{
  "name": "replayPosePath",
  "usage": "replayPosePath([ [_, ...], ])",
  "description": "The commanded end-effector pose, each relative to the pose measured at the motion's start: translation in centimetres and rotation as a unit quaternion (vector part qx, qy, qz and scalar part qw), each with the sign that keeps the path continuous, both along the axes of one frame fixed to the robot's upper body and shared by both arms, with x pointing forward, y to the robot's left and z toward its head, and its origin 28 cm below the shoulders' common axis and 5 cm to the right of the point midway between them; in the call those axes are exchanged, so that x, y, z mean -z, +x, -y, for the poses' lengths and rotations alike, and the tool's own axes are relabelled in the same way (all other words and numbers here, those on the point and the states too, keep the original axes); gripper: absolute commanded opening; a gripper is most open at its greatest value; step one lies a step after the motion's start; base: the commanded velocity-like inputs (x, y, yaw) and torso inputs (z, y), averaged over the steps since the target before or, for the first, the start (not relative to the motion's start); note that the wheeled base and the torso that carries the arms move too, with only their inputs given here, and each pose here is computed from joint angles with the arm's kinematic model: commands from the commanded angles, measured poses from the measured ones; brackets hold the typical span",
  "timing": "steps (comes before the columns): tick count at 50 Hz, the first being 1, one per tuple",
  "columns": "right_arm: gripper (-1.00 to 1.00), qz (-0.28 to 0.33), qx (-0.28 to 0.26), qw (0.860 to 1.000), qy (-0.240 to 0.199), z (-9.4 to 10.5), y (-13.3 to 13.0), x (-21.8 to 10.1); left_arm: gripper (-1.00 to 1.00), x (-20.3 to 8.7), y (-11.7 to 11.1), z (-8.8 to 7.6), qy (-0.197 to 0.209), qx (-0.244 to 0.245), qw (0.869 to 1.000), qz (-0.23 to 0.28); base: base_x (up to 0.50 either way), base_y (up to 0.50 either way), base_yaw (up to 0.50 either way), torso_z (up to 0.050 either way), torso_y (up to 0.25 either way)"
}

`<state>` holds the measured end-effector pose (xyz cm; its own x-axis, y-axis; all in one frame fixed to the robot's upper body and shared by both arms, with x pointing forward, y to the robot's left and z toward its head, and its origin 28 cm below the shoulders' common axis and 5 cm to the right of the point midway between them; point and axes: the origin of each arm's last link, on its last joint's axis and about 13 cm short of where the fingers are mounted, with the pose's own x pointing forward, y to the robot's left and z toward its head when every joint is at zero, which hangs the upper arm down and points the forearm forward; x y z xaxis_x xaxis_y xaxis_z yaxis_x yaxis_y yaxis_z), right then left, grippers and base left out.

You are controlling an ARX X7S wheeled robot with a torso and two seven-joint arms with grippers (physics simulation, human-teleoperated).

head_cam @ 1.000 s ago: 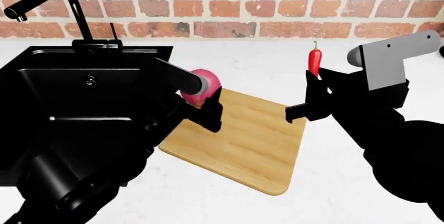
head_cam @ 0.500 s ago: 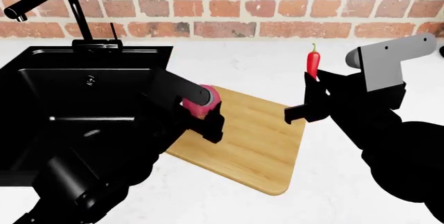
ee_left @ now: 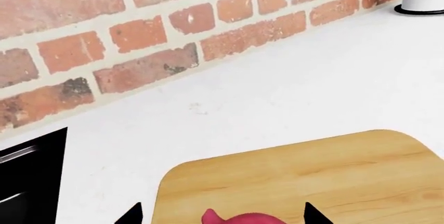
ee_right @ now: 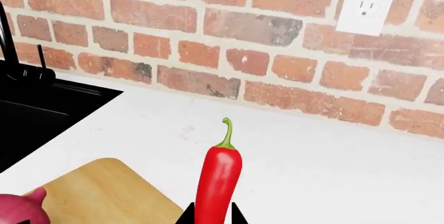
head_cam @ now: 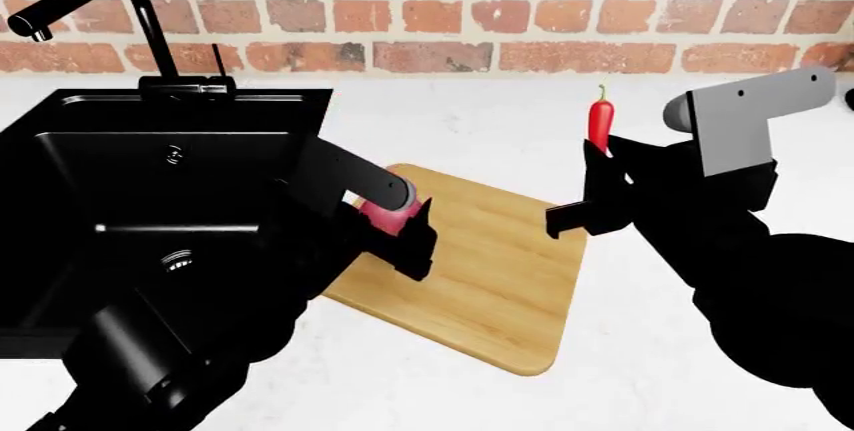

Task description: Pick the vegetables from the sink and place them on the cutting board.

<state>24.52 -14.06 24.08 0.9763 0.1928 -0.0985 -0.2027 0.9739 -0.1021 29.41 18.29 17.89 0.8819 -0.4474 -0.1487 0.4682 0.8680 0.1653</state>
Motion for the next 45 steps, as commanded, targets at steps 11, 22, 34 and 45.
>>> replayPosePath([
  [11,-1.0,-0.028,-0.019,0.999,0.007,-0.7,0.7,0.4,1.0,-1.8,-0.1,-0.4,-0.036,-0.017,0.998,0.047,0.0,0.0,0.0,0.0,0.0],
  [22,-1.0,-0.116,-0.061,0.991,0.015,-2.1,2.4,1.5,1.0,-5.1,-0.5,-1.5,-0.141,-0.063,0.978,0.141,0.0,0.0,0.0,0.0,0.0],
  [34,-1.0,-0.175,-0.076,0.981,0.016,-2.9,4.0,3.1,1.0,-5.0,-0.5,-1.5,-0.148,-0.068,0.975,0.152,0.0,0.0,0.0,0.0,0.0],
  [45,-1.0,-0.214,-0.081,0.973,0.005,-3.3,4.6,4.4,1.0,-4.7,-0.5,-1.4,-0.143,-0.064,0.977,0.147,0.0,0.0,0.0,0.0,0.0],
])
